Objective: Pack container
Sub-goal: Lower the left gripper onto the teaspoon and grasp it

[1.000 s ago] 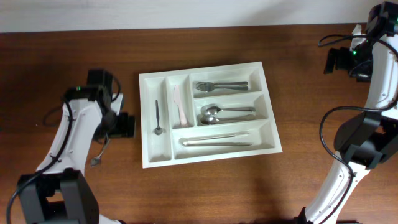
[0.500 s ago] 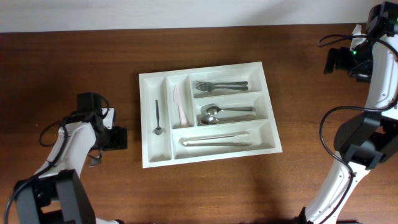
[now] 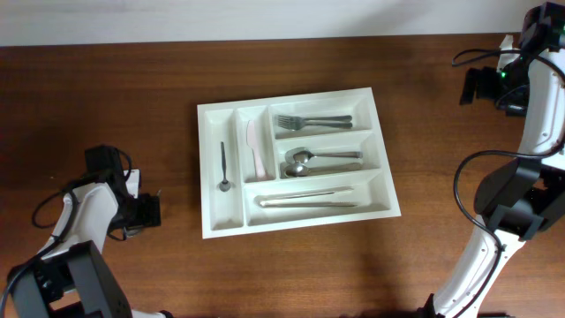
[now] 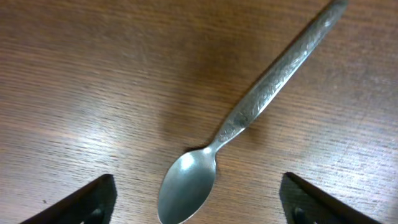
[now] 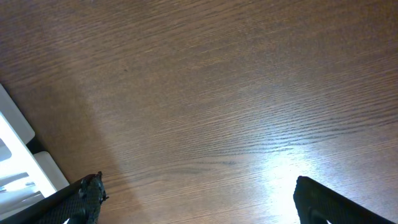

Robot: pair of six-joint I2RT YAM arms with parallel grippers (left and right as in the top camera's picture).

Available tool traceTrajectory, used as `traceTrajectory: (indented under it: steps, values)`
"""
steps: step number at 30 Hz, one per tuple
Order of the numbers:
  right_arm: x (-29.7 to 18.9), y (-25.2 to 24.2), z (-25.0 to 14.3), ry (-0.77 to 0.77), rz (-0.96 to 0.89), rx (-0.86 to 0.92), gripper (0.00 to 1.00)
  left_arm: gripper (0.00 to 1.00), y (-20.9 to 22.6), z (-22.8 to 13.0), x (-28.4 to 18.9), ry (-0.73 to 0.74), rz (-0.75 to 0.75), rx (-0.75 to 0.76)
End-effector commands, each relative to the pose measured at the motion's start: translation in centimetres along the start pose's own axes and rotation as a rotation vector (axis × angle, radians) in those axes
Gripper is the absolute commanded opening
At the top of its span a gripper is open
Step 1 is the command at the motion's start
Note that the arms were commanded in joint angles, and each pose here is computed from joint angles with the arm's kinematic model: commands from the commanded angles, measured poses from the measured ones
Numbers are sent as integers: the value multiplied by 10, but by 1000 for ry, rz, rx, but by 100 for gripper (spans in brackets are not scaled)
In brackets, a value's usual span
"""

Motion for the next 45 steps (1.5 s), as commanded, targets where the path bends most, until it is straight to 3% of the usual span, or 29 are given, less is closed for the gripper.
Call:
traceTrajectory:
  steps: [1, 11, 17, 23, 38, 45]
  values:
    - [-1, 3, -1, 1, 7, 4, 99, 83, -3, -6, 1, -4, -20, 11]
    - [-1, 3, -1, 1, 7, 4, 99, 80, -7, -10, 13, -23, -18, 0]
    - [-1, 3, -1, 1, 7, 4, 99, 62, -9, -13, 24, -46, -13, -100]
    - [-1, 3, -1, 1, 7, 4, 99, 62, -11, -18, 34, -58, -17, -304]
    - [-1, 3, -1, 1, 7, 4, 99, 62, -24, -32, 36, 12, -82, -593]
    - [-1, 3, -1, 1, 7, 4, 99, 63, -29, -37, 37, 52, -103, -829]
Point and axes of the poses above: each gripper's point midway between its finger pads, its own x axis out along the fingers, its own y axis along the line the jaws close on, z = x × y, the point moved 3 cm from there along -x, back along the fingers, and after that the axes turned 6 degrees about x, right-handed, at the moved point
